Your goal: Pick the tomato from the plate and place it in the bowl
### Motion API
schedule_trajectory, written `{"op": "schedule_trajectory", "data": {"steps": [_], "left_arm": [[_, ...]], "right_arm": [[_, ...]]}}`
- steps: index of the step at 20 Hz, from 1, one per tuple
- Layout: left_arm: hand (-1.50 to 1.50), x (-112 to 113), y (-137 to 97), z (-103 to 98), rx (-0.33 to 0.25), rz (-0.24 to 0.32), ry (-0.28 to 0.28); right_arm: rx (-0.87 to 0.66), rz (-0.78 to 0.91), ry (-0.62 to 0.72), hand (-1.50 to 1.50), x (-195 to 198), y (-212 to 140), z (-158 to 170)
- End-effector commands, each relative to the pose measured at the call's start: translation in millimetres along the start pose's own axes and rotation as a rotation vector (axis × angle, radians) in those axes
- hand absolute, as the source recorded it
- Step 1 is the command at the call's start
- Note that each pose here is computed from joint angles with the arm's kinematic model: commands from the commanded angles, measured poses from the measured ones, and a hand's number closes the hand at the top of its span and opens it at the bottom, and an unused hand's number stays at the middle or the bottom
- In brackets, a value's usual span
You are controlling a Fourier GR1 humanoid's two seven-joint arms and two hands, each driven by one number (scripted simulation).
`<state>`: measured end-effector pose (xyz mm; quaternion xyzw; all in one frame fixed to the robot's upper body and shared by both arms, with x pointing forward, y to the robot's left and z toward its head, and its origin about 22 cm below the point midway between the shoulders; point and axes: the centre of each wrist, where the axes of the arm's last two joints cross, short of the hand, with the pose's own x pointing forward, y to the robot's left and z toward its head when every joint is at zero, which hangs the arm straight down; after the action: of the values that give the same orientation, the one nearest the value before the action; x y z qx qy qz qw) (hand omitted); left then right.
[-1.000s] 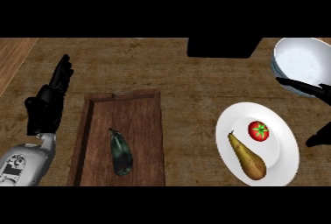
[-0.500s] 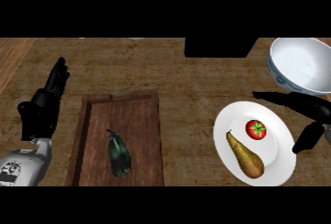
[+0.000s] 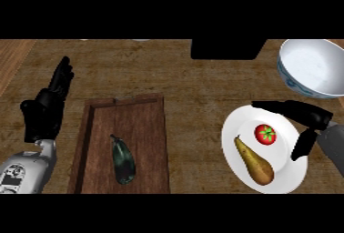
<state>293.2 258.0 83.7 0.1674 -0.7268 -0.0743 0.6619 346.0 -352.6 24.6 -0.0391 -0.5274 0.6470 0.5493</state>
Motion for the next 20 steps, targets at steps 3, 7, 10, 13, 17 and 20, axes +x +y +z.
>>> {"op": "schedule_trajectory", "data": {"steps": [3,7,10,13,17,20], "left_arm": [[0.0,8.9,11.1,12.4,0.006,0.002,-0.011],[0.0,-20.2,0.7,3.3,0.02,-0.011,-0.003],[0.0,-2.7,-3.7,32.6,-0.007,0.006,-0.032],[0.0,0.2,2.1,10.2,0.014,0.003,-0.015],[0.0,-9.8,3.3,2.2,0.018,-0.006,-0.006],[0.0,-25.1,18.9,-1.6,0.011,-0.013,-0.004]], "right_arm": [[0.005,-0.007,-0.006,-1.5,-6.5,22.2,-26.1],[0.037,-0.007,-0.01,-1.5,1.2,29.0,-34.2],[0.049,-0.013,-0.007,-1.5,-15.7,40.2,-38.4],[0.059,0.087,-0.052,1.5,-7.8,30.9,-41.8],[0.0,0.111,-0.08,1.5,-16.9,40.5,-40.1],[-0.001,0.102,-0.1,1.5,-21.0,51.0,-37.2]]}}
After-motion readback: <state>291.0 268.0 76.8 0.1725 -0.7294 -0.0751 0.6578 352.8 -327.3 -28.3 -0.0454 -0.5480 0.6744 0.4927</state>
